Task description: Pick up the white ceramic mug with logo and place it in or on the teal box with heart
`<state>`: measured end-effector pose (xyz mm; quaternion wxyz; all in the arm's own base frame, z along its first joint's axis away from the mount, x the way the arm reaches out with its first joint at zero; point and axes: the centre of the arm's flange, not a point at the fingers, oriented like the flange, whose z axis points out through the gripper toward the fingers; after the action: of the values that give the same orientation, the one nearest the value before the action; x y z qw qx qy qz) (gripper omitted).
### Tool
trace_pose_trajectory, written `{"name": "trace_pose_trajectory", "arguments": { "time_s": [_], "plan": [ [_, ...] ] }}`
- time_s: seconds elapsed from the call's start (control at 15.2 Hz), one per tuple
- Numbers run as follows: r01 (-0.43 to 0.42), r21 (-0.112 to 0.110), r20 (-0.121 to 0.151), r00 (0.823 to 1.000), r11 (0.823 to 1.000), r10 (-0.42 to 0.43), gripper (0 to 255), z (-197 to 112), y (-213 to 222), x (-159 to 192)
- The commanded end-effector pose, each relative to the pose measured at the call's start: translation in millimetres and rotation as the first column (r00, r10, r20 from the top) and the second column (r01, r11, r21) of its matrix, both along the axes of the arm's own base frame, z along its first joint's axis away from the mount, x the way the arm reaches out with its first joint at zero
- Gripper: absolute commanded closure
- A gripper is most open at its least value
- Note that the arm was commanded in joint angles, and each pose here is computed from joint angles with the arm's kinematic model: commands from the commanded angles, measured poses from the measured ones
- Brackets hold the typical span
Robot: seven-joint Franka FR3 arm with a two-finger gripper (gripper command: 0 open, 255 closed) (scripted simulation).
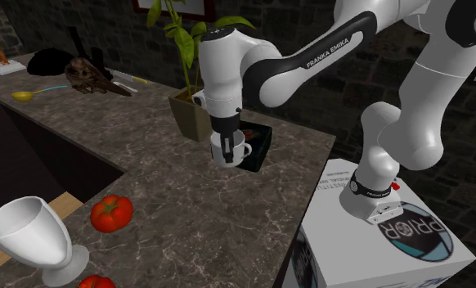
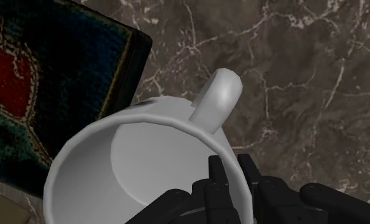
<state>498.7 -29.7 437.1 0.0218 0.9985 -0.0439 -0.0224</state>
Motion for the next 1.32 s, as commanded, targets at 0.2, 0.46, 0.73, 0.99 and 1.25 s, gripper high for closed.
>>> {"name": "trace_pose_trajectory", "arguments": {
  "time_s": [0.2, 0.46, 0.73, 0.99, 1.25],
  "plan": [
    [0.0, 0.0, 0.0, 1.0, 1.0, 0.0, 255, 27.1, 0.1, 1.0],
    [0.0, 0.0, 0.0, 1.0, 1.0, 0.0, 255, 48.2, 0.1, 1.0],
    [0.0, 0.0, 0.0, 1.0, 1.0, 0.0, 255, 66.1, 0.1, 0.9],
    [0.0, 0.0, 0.0, 1.0, 1.0, 0.0, 255, 68.7, -43.9, -28.0],
    [0.0, 0.0, 0.0, 1.0, 1.0, 0.0, 255, 71.2, -88.0, -56.9]
  ]
}}
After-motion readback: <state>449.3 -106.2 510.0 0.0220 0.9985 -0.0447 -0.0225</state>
